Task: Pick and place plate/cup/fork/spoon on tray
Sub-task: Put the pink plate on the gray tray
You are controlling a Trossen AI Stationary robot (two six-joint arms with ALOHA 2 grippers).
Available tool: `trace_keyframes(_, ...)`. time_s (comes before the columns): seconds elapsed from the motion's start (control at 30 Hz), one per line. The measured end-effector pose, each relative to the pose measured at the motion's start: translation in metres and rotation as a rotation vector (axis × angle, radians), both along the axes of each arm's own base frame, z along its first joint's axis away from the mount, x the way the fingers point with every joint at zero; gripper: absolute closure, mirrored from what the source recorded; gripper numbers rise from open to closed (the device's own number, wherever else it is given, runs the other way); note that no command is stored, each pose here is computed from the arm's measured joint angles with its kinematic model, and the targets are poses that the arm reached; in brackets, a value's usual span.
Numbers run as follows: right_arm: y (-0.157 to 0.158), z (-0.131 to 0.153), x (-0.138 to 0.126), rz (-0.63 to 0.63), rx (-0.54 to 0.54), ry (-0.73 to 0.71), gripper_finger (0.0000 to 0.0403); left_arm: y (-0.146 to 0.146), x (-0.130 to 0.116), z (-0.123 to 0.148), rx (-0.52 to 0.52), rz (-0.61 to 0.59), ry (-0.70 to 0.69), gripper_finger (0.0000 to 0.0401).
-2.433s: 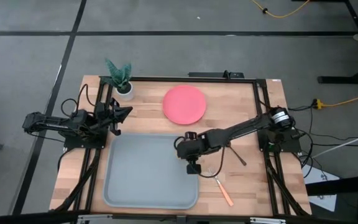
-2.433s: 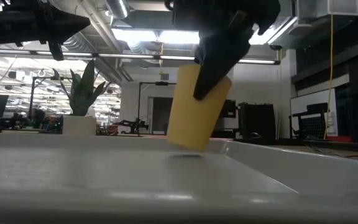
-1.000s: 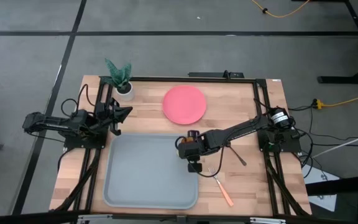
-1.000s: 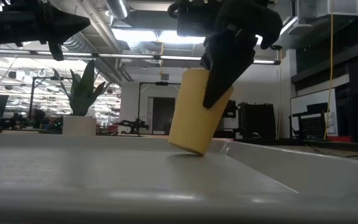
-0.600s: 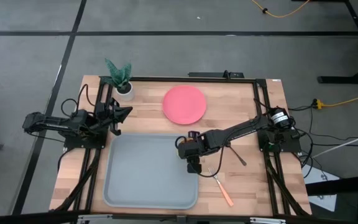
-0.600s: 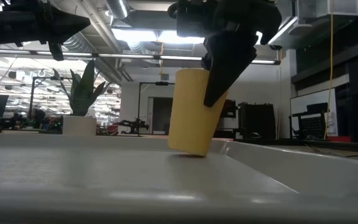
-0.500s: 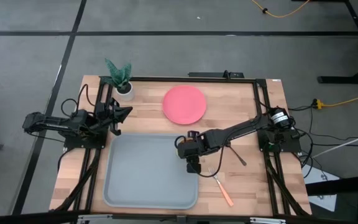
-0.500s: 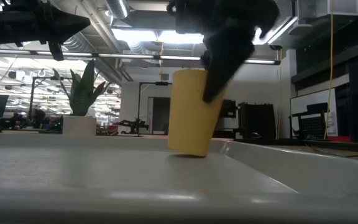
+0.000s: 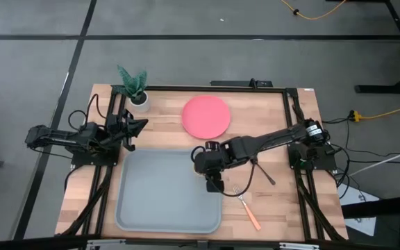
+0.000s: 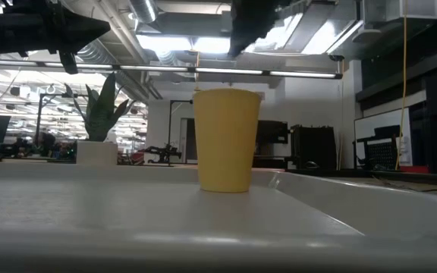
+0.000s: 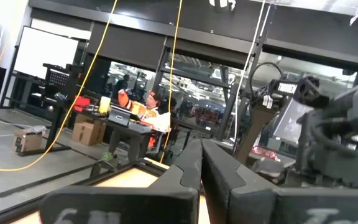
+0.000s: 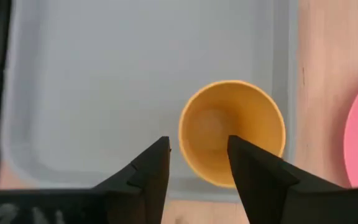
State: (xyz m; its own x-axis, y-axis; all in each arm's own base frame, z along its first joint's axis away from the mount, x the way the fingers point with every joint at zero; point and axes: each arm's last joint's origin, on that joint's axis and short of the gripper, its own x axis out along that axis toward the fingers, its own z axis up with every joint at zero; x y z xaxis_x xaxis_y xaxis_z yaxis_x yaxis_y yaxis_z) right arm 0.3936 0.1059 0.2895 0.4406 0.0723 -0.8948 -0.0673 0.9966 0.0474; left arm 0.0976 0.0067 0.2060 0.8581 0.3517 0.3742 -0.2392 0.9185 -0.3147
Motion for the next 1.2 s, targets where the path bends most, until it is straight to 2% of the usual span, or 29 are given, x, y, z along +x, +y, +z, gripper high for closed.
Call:
trace_keyframes(0.07,0.002,0.007,0.002,-0.005,0.067,-0.029,0.0235,0.0,0.0,0.0,0.0,0.0,0.0,0.0401)
trace_keyframes(0.2,0.009,0.01,0.007,-0.116,0.247,-0.043,0.0235,0.0,0.0,0.0,0.0,0.0,0.0,0.0401)
trace_keyframes(0.3,0.01,0.01,0.009,-0.132,0.272,-0.06,0.0235,0.0,0.0,0.0,0.0,0.0,0.0,0.0401)
trace_keyframes(0.43,0.004,0.007,0.008,-0.341,0.148,-0.09,0.0235,0.0,0.0,0.0,0.0,-0.001,0.0,0.0401)
trace_keyframes(0.53,-0.006,0.004,-0.001,-0.392,0.037,-0.013,0.0235,0.0,0.0,0.0,0.0,-0.001,0.0,0.0401)
trace_keyframes(0.6,-0.018,0.005,-0.011,-0.44,-0.063,0.045,0.0235,0.0,0.0,0.0,-0.001,-0.001,-0.001,0.0401)
trace_keyframes(0.8,-0.07,0.012,-0.033,-0.707,-0.411,0.132,0.0243,0.0,0.0,0.0,0.0,-0.001,0.0,0.0401)
trace_keyframes(0.87,-0.085,0.014,-0.038,-0.74,-0.496,0.152,0.0245,0.0,0.0,0.0,0.0,-0.001,0.0,0.0401)
trace_keyframes(0.97,-0.111,0.013,-0.038,-0.759,-0.563,0.18,0.0245,0.0,0.0,0.0,0.0,-0.001,0.0,0.0401)
trace_keyframes(1.1,-0.144,0.008,-0.037,-0.715,-0.608,0.24,0.0246,0.0,0.0,-0.001,0.0,-0.001,0.007,0.0401)
trace_keyframes(1.2,-0.167,-0.008,-0.039,-0.683,-0.624,0.295,0.0246,0.0,0.001,-0.002,0.001,-0.001,0.02,0.0401)
